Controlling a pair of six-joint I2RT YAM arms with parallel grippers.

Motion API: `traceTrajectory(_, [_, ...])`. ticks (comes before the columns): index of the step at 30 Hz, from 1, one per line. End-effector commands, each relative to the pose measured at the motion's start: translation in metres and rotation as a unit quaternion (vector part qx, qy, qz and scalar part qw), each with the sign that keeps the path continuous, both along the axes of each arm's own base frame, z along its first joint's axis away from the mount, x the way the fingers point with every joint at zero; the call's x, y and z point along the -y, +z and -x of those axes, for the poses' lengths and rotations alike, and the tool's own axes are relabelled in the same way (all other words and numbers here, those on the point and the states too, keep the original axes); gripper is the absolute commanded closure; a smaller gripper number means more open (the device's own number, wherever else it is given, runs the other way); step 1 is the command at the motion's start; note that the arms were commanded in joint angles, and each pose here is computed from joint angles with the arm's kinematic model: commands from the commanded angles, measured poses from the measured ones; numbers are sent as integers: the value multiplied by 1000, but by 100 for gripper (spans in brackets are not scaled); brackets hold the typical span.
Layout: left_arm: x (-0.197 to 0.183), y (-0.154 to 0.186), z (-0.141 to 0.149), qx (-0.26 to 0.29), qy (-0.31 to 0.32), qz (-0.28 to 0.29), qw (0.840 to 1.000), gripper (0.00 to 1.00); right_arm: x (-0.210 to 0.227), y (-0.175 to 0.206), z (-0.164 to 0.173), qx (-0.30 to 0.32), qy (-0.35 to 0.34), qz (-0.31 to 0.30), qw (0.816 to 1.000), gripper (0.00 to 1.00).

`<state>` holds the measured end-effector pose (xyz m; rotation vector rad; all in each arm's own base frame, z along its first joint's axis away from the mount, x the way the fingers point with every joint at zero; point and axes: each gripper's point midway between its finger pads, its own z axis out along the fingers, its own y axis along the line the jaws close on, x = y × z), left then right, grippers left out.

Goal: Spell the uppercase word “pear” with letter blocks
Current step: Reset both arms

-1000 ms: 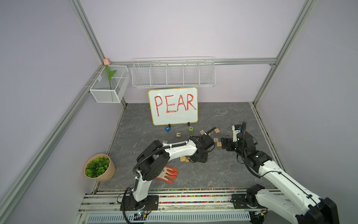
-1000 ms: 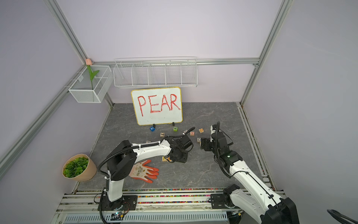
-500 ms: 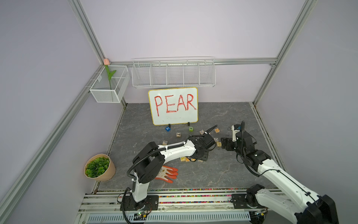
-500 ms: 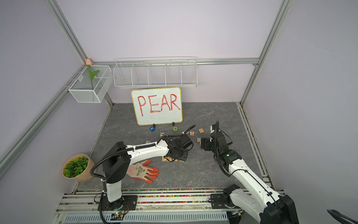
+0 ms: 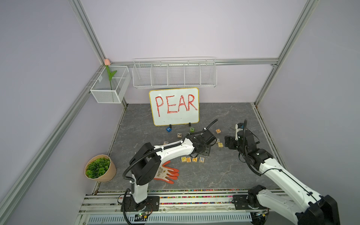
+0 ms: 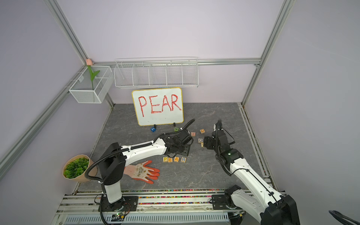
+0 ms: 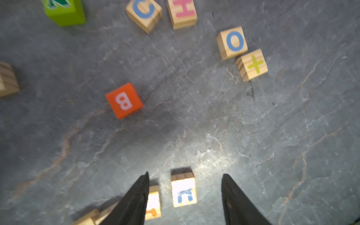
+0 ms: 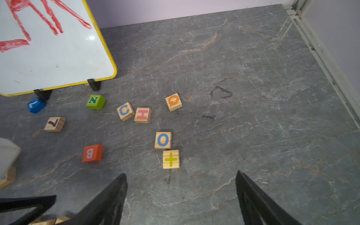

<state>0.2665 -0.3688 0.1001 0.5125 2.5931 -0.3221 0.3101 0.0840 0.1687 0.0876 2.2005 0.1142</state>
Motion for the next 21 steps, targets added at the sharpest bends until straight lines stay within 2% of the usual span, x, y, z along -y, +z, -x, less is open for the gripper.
traceTrajectory(1, [-41,54,-42,97,54,15,994,34,24,19,-12,29,-55,23,998,11])
traceTrajectory(6, [-117,112,-80,220,133,-11,966,19,57,23,-26,28,-117,25,992,11])
traceTrajectory(8, [-156,123,-93,247,178,-26,952,15,71,21,-30,24,-143,30,989,11])
traceTrajectory(12, [-242,128,-116,264,283,-18,922,9,104,13,-36,12,-207,50,977,11])
traceTrajectory(13, [-263,129,-119,271,309,-14,912,2,112,9,-37,7,-223,56,973,11])
traceTrajectory(18, [-337,123,-133,327,385,25,863,1,140,-14,-41,-16,-264,79,961,11])
traceTrajectory(20, [-366,119,-130,338,421,5,842,1,153,-26,-39,-28,-284,82,955,11])
traceTrajectory(21, [-376,115,-129,342,429,-12,836,1,158,-32,-38,-30,-293,80,952,11])
